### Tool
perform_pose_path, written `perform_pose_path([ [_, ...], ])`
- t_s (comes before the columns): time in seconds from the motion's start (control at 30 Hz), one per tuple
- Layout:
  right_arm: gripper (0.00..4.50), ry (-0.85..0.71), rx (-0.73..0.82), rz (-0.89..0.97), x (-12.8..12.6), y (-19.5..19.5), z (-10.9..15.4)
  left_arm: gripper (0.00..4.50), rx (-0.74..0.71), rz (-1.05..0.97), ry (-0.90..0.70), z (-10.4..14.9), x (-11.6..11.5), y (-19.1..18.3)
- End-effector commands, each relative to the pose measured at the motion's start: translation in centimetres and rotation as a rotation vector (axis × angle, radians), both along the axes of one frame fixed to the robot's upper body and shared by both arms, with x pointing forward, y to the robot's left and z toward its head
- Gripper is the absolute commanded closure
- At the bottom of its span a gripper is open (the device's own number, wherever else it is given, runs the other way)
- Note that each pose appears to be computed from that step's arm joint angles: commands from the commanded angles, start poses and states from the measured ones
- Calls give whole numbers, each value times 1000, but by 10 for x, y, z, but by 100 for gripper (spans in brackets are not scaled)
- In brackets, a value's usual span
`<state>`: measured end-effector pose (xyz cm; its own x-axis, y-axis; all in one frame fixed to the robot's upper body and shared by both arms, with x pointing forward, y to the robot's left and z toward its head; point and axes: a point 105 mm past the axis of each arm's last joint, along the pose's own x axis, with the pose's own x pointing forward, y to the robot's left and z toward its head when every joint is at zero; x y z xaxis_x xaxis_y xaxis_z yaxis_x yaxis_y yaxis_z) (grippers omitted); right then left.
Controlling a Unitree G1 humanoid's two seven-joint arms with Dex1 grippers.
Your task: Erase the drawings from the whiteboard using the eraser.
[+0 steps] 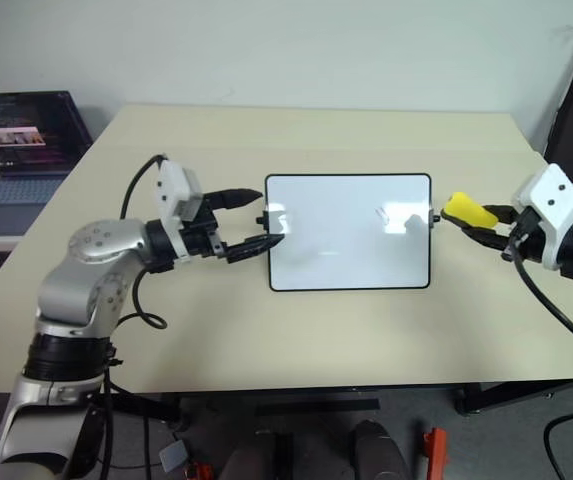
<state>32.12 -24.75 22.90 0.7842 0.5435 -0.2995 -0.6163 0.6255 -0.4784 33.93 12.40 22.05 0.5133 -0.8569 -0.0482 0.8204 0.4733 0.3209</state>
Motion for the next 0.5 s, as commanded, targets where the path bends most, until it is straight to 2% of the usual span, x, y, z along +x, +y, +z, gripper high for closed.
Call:
perform_pose_path([
  [0.03,318,3,-36,-2,-2,0,3,0,0,-8,-53,13,-1,-3],
  [0.5,318,33,-63,-51,3,-9,-4,0,-2,-6,-45,10,-2,-4],
])
